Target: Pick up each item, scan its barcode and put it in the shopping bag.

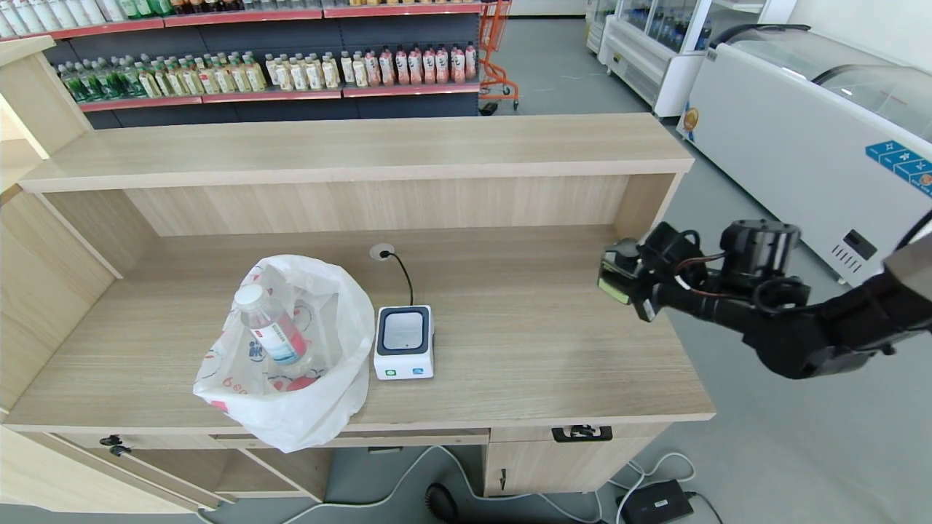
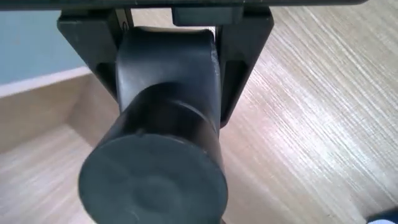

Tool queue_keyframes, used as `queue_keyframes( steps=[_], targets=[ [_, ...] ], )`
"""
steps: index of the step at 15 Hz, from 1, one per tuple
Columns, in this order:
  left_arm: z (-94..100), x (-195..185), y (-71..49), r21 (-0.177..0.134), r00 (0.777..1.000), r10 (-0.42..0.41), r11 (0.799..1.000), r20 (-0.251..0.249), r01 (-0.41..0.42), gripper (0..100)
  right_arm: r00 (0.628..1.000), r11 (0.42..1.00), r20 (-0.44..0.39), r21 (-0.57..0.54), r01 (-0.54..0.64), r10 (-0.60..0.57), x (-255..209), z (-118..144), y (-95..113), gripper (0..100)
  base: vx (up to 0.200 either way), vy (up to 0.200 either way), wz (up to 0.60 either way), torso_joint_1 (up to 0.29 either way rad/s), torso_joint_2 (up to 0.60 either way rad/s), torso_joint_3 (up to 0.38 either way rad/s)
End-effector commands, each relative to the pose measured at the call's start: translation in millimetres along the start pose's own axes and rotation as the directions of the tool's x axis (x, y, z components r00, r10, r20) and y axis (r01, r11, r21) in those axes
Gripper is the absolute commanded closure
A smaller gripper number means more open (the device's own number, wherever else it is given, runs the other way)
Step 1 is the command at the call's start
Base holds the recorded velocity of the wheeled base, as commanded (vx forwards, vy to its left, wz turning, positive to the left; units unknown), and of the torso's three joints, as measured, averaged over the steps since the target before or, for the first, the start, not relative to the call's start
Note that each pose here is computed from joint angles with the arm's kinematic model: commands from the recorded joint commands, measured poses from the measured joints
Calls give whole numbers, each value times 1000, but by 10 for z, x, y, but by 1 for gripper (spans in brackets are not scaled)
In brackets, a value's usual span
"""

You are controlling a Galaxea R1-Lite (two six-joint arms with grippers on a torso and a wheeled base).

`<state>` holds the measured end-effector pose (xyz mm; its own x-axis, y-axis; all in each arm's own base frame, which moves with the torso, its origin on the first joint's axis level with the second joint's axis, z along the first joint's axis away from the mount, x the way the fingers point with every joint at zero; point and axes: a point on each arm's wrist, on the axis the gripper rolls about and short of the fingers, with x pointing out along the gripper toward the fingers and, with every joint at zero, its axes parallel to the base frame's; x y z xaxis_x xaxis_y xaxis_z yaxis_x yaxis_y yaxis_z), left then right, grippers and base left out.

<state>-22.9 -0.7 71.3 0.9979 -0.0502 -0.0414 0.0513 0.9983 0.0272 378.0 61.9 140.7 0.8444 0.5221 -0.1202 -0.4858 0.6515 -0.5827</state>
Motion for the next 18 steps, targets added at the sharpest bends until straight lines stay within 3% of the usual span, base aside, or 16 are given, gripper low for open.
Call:
queue_keyframes(
  steps=[1, 2, 3, 4, 5, 6, 7, 9, 10, 11, 12, 13, 15, 18],
  targets=[
    [0, 0, 0, 0, 1000, 0, 1000, 0, 0, 0, 985, 951, 101, -260, 165, -143, -1057, 661, -176, 100, 0, 0, 0, 0, 0, 0],
    [0, 0, 0, 0, 1000, 0, 1000, 0, 0, 0, 980, 916, 140, -355, 185, -143, -1254, 790, -102, 100, 0, 0, 0, 0, 0, 0],
    [0, 0, 0, 0, 1000, 0, 1000, 0, 0, 0, 974, 869, 214, -465, 166, -71, -1371, 904, 12, 100, 0, 0, 0, 0, 0, 0],
    [0, 0, 0, 0, 1000, 0, 1000, 0, 0, 0, 969, 857, 243, -493, 152, -32, -1380, 940, 50, 100, 0, 0, 0, 0, 0, 0],
    [0, 0, 0, 0, 1000, 0, 1000, 0, 0, 0, 929, 776, 350, -618, 129, 124, -1372, 1053, 164, 100, 0, 0, 0, 0, 0, 0],
    [0, 0, 0, 0, 1000, 0, 1000, 0, 0, 0, 846, 637, 454, -747, 190, 280, -1373, 1215, 312, 100, 0, 0, 0, 0, 0, 0],
    [1, 0, 0, 0, 1000, 0, 1000, 2, 0, 0, 792, 528, 509, -799, 289, 337, -1405, 1363, 406, 100, 0, 0, 0, 0, 0, 0],
    [0, 0, 0, 0, 1000, 0, 1000, 0, 0, 0, 705, 267, 605, -796, 543, 371, -1553, 1624, 504, 100, 0, 0, 0, 0, 0, 0],
    [0, 0, 0, 0, 1000, 0, 1000, 0, 0, 0, 645, 182, 646, -750, 636, 408, -1563, 1702, 589, 100, 0, 0, 0, 0, 0, 0],
    [0, 0, 0, 0, 1000, 0, 1000, 0, 0, 0, 603, 150, 663, -718, 680, 443, -1560, 1732, 656, 100, 0, 0, 0, 0, 0, 0],
    [0, 0, 0, 0, 1000, 0, 1000, 0, 0, 0, 473, 106, 685, -622, 776, 554, -1543, 1798, 878, 100, 0, 0, 0, 0, 0, 0],
    [0, 0, 0, 0, 1000, 0, 1000, 0, 0, 0, 399, 72, 690, -546, 835, 604, -1576, 1844, 996, 100, 0, 0, 0, 0, 0, 0],
    [0, 0, 0, 0, 1000, 0, 1000, 0, 0, 0, 299, 57, 685, -445, 894, 665, -1680, 1902, 1148, 100, 0, 0, 0, 0, 0, 0],
    [0, 0, 0, 0, 1000, 0, 1000, 0, 0, 0, 301, 0, 679, -404, 915, 670, -1819, 1928, 1087, 100, 0, 0, 0, 0, 0, 0]
  ],
)
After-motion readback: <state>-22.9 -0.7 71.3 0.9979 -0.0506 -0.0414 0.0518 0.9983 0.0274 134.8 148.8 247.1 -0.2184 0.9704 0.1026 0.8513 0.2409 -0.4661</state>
